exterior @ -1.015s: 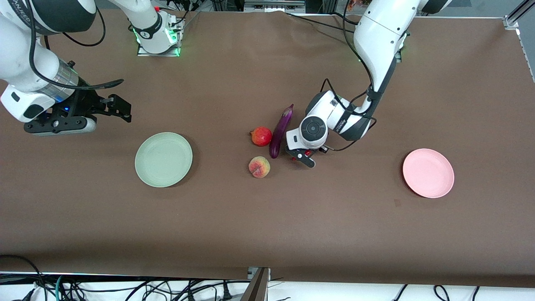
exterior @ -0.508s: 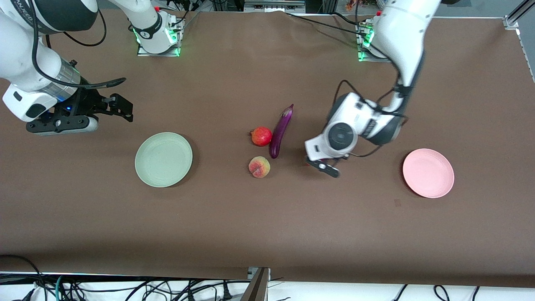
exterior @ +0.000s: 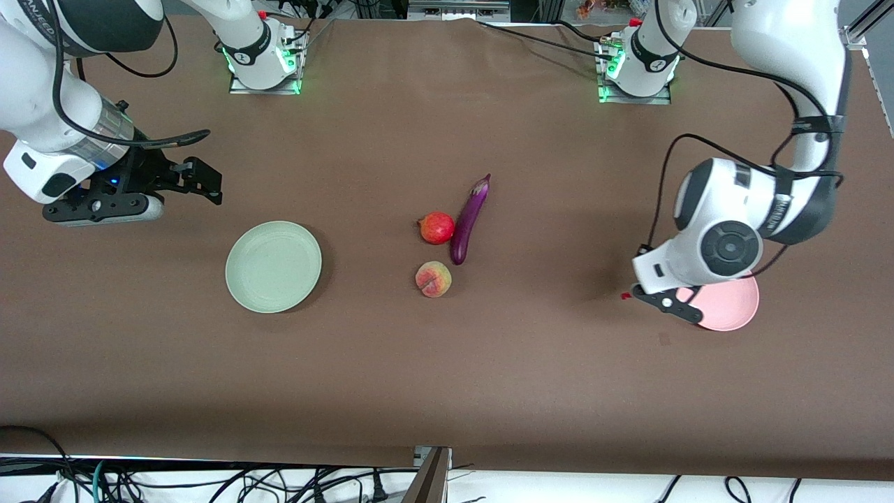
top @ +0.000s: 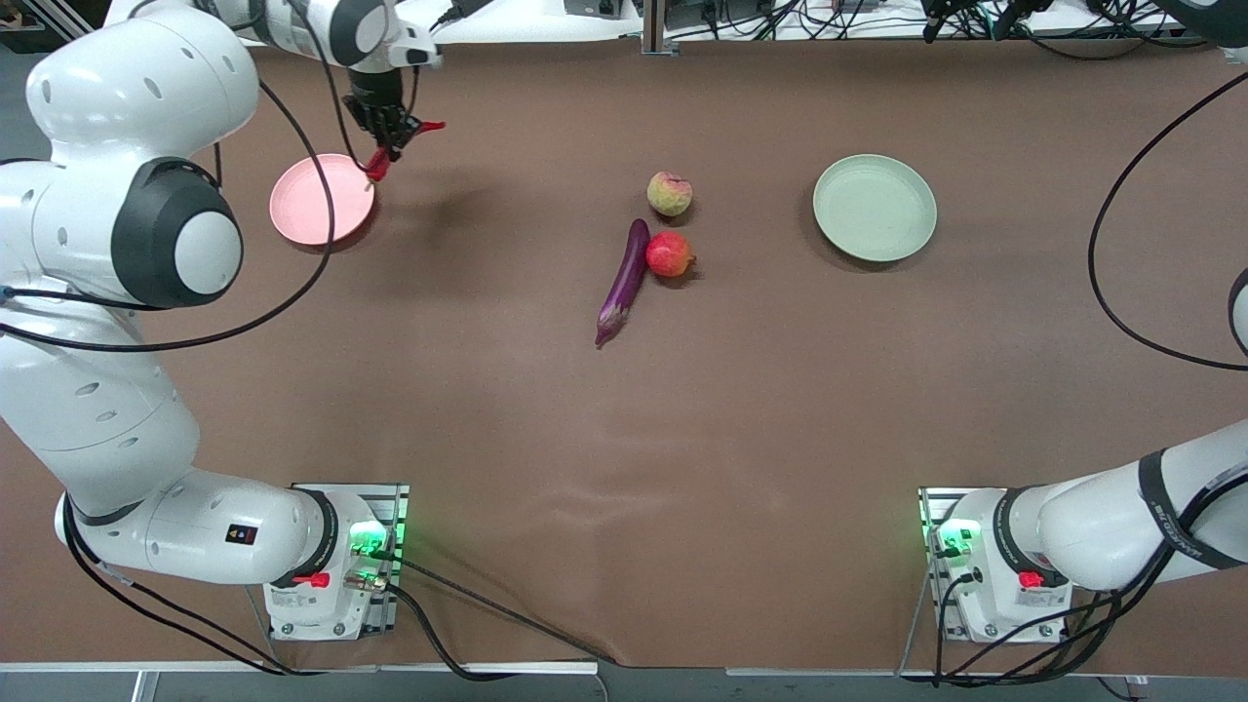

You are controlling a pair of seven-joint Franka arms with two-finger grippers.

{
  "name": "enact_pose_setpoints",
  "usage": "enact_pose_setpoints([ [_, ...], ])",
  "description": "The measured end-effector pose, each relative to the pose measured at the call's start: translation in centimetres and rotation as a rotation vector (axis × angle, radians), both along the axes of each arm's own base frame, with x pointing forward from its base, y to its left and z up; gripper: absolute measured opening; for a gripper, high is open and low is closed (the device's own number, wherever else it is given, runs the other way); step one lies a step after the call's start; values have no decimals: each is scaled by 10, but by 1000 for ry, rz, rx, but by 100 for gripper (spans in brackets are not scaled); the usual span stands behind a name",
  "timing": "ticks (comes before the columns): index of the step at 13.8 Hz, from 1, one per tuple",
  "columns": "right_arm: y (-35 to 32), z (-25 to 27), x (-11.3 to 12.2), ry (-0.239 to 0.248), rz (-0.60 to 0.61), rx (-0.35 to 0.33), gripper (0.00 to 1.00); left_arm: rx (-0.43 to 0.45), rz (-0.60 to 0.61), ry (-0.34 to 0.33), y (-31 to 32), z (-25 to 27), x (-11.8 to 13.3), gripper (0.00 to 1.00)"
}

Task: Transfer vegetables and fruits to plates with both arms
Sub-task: 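Carry the chili with the left gripper onto the pink plate, then release the chili while the right gripper reaches the red pomegranate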

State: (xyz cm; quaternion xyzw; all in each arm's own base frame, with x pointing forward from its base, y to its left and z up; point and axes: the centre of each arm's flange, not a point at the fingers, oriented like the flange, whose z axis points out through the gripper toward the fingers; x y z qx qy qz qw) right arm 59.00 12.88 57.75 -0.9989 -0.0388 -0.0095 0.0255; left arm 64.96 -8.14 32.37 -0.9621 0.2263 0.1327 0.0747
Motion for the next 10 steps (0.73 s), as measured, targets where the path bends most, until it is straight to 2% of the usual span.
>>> enact_pose_setpoints([
  [2,1,2,2,-23,0,5,100,-21,-24,34,61,-7,4,20],
  [4,2,2,2,-24,1,5,100,-44,-14,59,123,-23,4,20],
  [7,2,0,3,-20,3,4,100,-45,11,50,182,-66,3,20],
  [8,3,-4,3,-10,5,2,100,-51,10,49,190,-82,3,20],
  [9,4,-13,2,23,9,-6,100,-55,7,52,191,-93,3,20],
  [10,7,-28,0,79,17,-18,100,-58,2,54,189,-99,3,20],
])
